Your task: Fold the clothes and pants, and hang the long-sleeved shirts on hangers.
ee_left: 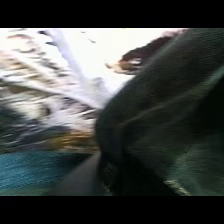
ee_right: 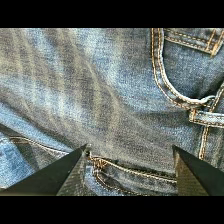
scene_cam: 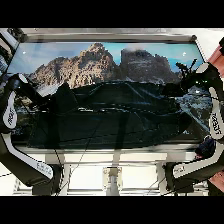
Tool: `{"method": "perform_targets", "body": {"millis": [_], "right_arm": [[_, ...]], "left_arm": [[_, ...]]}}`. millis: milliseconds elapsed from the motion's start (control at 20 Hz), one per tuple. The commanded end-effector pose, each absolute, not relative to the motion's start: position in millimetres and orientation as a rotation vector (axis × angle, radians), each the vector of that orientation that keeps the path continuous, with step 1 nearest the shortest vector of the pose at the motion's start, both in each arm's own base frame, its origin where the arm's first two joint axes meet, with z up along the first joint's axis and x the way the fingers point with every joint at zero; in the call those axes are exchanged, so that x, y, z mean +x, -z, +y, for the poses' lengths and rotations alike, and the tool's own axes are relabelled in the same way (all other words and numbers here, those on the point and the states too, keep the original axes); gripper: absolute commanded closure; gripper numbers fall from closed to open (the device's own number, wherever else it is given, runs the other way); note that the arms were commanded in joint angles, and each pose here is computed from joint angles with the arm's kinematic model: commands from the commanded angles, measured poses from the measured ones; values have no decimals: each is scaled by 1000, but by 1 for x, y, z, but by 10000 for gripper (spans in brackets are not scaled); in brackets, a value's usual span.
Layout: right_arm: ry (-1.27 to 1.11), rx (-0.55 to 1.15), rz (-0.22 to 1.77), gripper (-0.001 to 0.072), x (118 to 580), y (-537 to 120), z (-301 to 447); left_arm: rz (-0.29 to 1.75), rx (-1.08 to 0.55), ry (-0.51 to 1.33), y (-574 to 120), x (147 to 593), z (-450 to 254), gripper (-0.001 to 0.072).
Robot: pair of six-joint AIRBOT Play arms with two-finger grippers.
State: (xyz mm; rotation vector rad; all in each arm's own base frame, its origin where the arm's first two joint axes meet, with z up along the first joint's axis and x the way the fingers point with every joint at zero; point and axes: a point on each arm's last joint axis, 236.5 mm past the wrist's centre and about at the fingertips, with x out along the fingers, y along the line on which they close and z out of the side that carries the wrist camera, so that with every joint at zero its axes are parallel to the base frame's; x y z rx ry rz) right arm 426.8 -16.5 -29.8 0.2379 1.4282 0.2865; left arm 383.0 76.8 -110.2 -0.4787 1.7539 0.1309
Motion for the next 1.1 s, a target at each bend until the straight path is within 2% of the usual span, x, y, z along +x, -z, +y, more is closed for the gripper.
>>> {"method": "perform_targets", "body": {"millis": [0,200,250,350,500,600,800,950,1050], "right_arm": [[-286,237,1427,131,427,30,-16],[-268,199,1383,145,438,31,-24],[-251,176,1348,195,446,31,-30],[-214,127,1260,197,467,29,-41],[-162,112,1171,231,490,26,-52],[-132,118,1169,230,494,33,-58],[-68,145,1166,231,502,46,-68],[-41,171,1144,231,509,50,-71],[-25,187,1127,231,514,50,-72]], "left_arm": [[1748,-452,-111,114,386,75,677],[1636,-320,-229,77,395,122,678],[1582,-255,-301,57,400,144,678],[1452,-113,-468,6,412,191,678],[1247,65,-571,-69,439,222,678],[1175,166,-552,-95,455,221,678],[1187,386,-449,-100,472,207,678],[1176,620,-443,-116,485,205,678],[1122,710,-441,-125,501,197,677]]}}
